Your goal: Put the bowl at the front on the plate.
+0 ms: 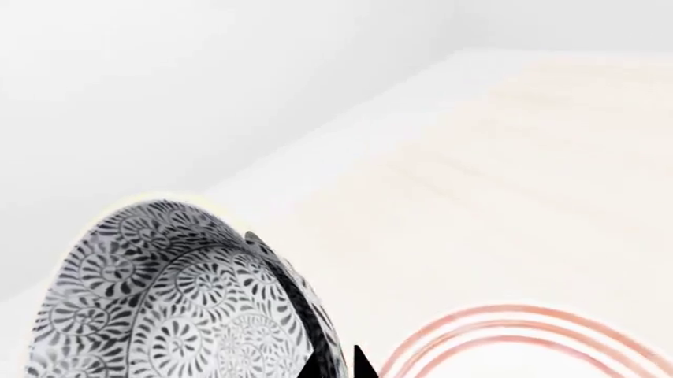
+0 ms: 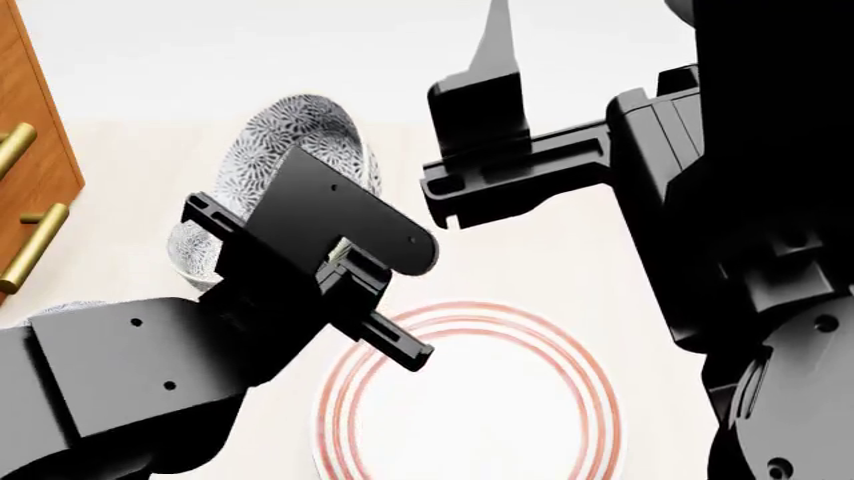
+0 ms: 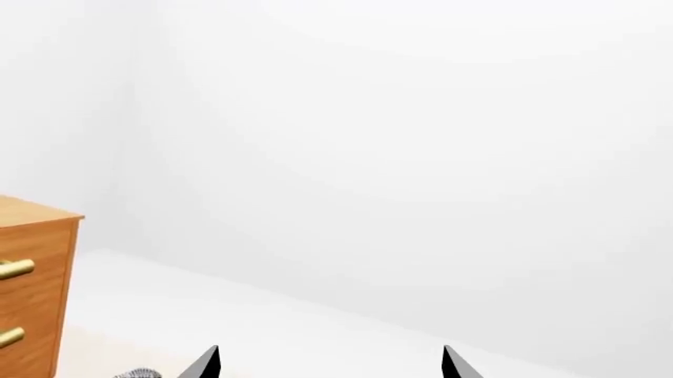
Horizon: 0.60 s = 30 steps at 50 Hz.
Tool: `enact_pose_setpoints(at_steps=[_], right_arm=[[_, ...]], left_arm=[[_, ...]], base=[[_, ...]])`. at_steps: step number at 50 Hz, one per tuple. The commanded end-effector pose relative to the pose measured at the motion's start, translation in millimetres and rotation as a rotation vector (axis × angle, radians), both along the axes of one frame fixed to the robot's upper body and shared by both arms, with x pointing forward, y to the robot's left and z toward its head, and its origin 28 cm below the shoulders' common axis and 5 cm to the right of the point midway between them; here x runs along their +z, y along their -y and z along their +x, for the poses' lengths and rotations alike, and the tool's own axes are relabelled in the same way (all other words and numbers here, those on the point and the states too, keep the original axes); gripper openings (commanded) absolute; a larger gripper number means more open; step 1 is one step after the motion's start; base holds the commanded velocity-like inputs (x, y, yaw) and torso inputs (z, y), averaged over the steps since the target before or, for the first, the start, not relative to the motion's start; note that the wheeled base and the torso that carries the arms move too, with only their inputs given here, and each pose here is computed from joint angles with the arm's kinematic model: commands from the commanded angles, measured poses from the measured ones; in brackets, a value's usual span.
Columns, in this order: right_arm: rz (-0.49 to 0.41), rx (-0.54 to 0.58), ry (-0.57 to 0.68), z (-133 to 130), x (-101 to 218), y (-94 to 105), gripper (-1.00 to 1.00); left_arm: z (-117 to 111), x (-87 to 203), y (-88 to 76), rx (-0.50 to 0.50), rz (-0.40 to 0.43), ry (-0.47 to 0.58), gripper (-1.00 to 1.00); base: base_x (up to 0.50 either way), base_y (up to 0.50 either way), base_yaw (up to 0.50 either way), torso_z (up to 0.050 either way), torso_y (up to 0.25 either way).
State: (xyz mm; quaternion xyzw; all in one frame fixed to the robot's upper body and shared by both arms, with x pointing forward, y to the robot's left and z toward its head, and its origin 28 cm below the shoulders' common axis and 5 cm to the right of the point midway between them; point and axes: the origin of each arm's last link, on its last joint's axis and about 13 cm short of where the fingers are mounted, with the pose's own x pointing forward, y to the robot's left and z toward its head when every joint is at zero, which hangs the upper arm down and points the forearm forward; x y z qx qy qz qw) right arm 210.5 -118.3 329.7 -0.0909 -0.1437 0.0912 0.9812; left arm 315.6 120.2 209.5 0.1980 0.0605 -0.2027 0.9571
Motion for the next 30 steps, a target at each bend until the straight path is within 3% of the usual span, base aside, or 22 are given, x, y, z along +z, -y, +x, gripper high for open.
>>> enact_pose_setpoints(at_steps=[1, 30], right_arm=[[-0.005, 0.003, 0.009, 0, 3, -0.6, 1.0], [-0.022, 0.033, 0.048, -6, 20, -5.2, 1.0]], left_arm=[[15, -2, 6.0, 0.018, 0.045, 0.03, -1.0], [40, -11, 28.4, 0.024, 0.16, 0.064, -1.0]], base=[[0.0, 0.0, 0.0, 0.0, 0.0], [0.0, 0.0, 0.0, 0.0, 0.001]])
